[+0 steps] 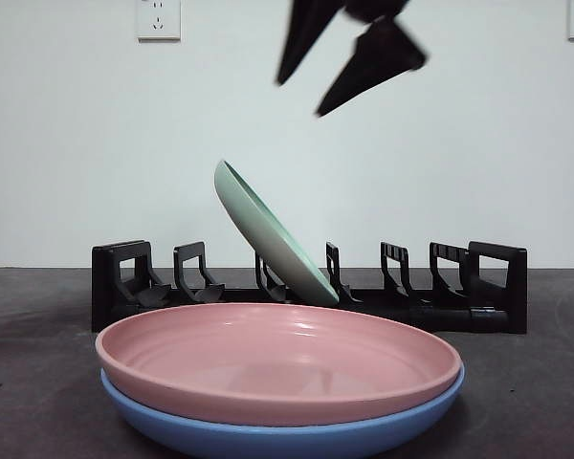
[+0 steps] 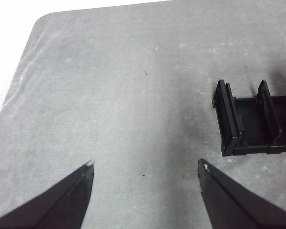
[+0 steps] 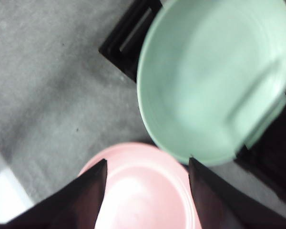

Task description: Place the plate

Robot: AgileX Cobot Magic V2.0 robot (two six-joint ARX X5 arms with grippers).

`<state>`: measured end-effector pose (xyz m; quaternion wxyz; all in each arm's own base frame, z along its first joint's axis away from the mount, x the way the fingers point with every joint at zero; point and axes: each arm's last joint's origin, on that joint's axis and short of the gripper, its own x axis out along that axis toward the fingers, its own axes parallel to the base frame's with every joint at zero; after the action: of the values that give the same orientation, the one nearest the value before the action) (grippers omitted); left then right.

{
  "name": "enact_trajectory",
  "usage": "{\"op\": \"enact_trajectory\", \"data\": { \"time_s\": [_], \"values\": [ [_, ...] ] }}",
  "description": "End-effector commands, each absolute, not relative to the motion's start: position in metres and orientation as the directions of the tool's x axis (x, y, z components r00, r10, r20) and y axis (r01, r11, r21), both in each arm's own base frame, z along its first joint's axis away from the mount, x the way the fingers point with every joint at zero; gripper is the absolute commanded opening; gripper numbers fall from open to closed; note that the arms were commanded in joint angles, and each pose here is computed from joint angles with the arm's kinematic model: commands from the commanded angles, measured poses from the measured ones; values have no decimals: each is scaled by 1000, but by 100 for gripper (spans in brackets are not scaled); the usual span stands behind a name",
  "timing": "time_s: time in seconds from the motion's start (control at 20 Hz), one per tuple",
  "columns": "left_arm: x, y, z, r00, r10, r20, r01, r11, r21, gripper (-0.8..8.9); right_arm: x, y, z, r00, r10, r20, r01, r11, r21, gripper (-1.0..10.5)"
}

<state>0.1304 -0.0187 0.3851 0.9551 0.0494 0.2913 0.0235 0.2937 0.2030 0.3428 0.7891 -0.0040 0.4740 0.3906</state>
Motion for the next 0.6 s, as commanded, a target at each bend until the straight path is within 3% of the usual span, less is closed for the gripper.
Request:
{"op": "enact_trajectory", "data": {
  "time_s": [0.05, 0.25, 0.6],
  "values": [
    [130, -19, 390, 840, 73, -538, -29, 996, 90, 340, 309, 227, 339, 235, 615, -753, -633, 684, 361, 262],
    [130, -19, 390, 840, 73, -538, -40, 997, 72, 340, 323, 255, 328, 269, 575, -773, -644, 704, 300, 265],
    [131, -19, 391, 848, 72, -525, -44, 997, 65, 340, 330, 279, 313, 314, 583, -750, -668, 697, 262, 276]
  ]
}}
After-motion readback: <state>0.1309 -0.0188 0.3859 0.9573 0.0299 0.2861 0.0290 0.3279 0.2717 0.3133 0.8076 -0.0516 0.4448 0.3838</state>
